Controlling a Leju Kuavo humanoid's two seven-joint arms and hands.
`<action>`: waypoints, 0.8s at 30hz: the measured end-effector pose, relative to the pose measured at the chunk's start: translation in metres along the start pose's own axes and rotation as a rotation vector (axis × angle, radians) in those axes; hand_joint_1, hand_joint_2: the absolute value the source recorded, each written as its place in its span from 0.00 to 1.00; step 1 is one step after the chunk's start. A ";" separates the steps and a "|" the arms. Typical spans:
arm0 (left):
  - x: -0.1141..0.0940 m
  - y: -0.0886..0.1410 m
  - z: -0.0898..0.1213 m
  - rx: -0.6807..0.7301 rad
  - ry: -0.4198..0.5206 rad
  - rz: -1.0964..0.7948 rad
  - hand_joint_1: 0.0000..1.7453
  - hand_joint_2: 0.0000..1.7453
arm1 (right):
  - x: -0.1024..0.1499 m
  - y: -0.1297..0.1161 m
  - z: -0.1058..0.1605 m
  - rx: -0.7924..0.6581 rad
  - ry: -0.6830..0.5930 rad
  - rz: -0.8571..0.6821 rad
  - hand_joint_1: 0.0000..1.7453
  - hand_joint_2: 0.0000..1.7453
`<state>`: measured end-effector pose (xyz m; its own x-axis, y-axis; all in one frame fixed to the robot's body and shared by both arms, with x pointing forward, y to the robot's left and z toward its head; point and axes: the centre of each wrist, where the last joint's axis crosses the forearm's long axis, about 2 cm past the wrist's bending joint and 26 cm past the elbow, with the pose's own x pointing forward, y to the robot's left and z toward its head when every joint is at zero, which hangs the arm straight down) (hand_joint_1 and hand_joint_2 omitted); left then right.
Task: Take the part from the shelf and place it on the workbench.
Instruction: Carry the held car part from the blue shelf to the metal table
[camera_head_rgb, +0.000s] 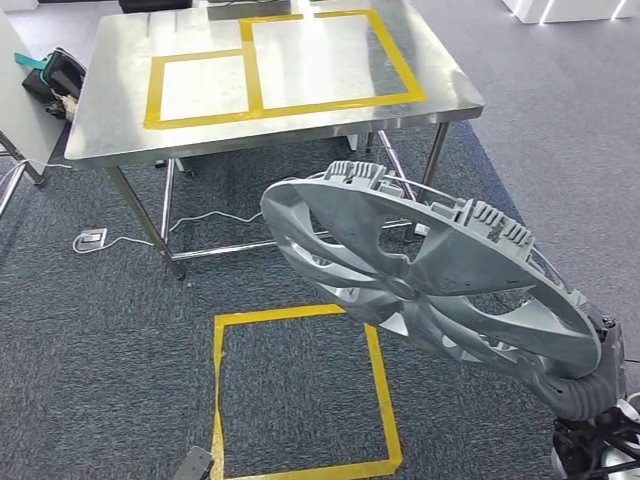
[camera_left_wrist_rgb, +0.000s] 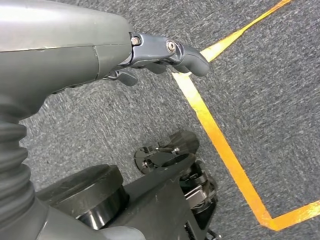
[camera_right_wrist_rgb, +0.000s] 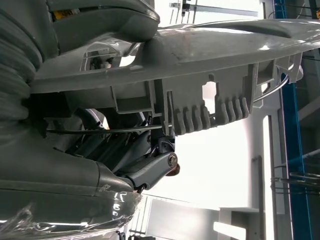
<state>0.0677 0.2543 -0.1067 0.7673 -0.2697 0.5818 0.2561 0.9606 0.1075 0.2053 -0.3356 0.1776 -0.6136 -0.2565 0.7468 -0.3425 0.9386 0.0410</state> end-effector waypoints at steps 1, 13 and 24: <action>0.000 0.000 0.000 0.004 0.000 -0.003 0.00 1.00 | 0.000 0.000 0.000 -0.001 0.000 0.001 1.00 1.00; -0.002 -0.001 0.001 0.057 0.011 -0.030 0.00 1.00 | 0.002 -0.006 0.006 -0.019 0.009 0.024 1.00 1.00; -0.002 -0.004 0.002 0.080 0.017 -0.049 0.00 1.00 | 0.007 -0.010 0.011 -0.037 0.011 0.066 1.00 1.00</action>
<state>0.0643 0.2508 -0.1066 0.7650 -0.3168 0.5606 0.2465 0.9484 0.1997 0.1970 -0.3490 0.1752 -0.6259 -0.1918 0.7560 -0.2755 0.9612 0.0158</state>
